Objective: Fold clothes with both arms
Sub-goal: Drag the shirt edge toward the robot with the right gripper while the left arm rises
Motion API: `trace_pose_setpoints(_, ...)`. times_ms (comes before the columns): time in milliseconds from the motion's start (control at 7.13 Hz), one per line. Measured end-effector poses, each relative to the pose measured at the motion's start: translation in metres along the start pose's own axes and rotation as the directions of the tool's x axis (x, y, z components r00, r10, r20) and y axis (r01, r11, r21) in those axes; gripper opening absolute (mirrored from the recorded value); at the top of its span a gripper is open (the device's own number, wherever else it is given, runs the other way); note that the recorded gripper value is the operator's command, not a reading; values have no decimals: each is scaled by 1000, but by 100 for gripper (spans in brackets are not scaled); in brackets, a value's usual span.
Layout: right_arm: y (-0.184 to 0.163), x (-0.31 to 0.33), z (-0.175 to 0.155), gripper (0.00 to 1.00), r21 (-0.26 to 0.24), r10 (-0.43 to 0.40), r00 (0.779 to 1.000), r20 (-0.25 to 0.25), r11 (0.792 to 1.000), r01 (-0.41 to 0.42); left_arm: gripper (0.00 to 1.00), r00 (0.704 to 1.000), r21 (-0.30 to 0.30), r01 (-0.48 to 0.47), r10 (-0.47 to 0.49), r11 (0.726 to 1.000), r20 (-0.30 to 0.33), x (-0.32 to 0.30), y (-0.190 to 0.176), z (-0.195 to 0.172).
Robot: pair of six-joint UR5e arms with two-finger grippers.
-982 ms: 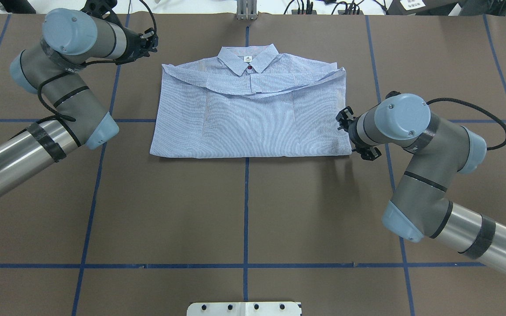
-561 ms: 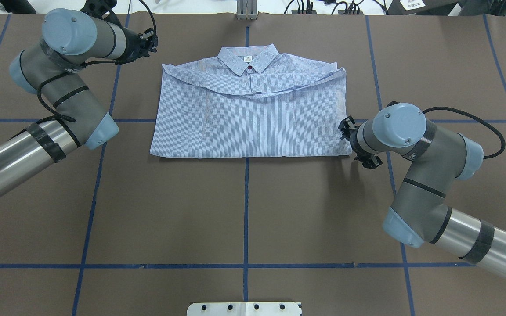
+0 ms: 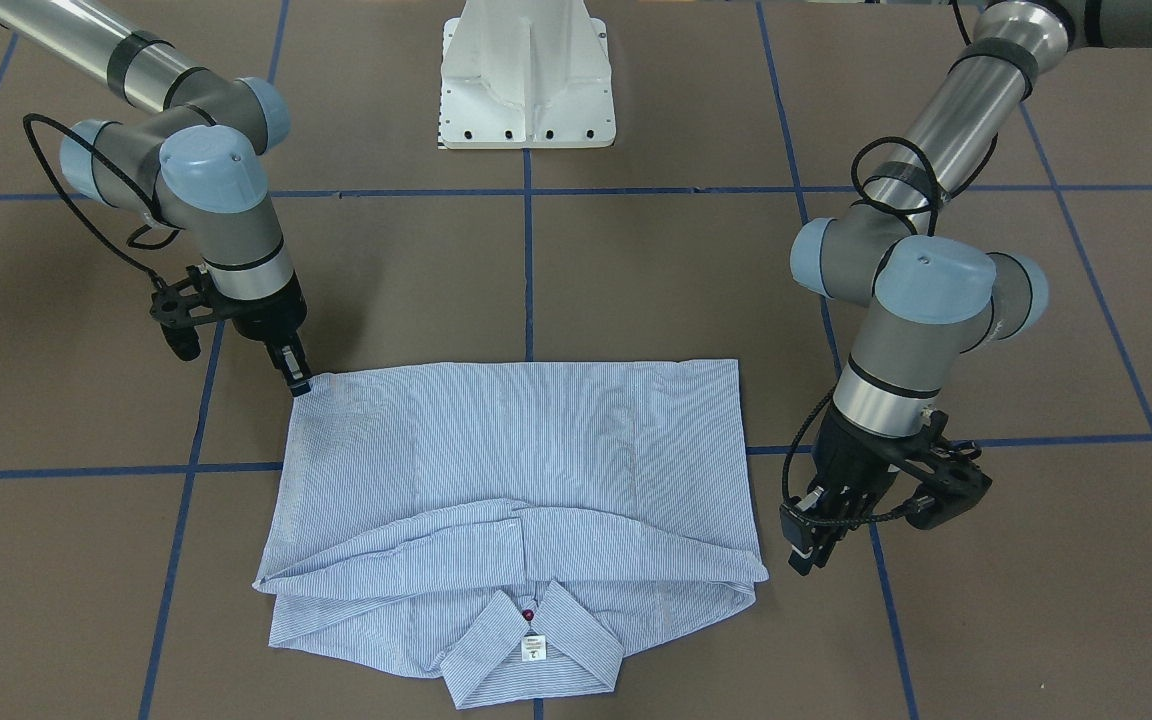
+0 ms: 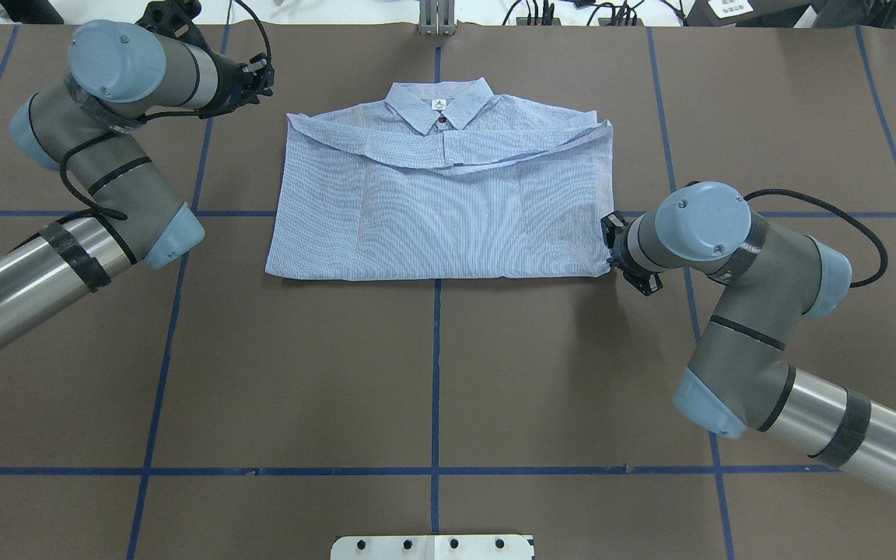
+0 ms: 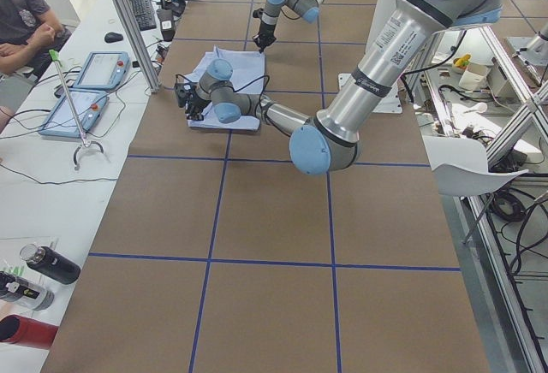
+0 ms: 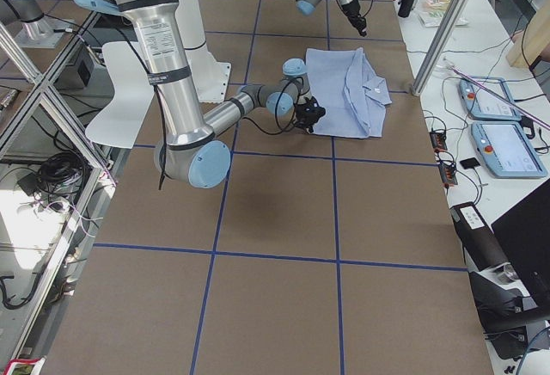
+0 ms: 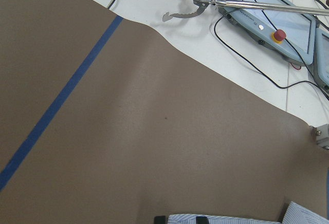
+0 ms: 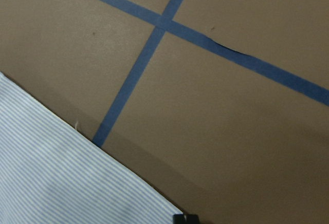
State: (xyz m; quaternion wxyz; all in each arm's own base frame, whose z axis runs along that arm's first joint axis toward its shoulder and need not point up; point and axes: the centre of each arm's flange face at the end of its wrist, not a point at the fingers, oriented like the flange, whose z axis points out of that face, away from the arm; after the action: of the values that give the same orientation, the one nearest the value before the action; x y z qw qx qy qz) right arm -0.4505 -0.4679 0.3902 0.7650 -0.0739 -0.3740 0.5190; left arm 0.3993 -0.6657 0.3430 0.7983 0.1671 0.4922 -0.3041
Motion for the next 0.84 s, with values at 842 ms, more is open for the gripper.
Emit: trace_pose_setpoints(842, 16, 106, -120, 0, -198, -81, 992, -93, 978, 61, 32, 995, -109, -24, 14, 994, -94, 14, 20, -45)
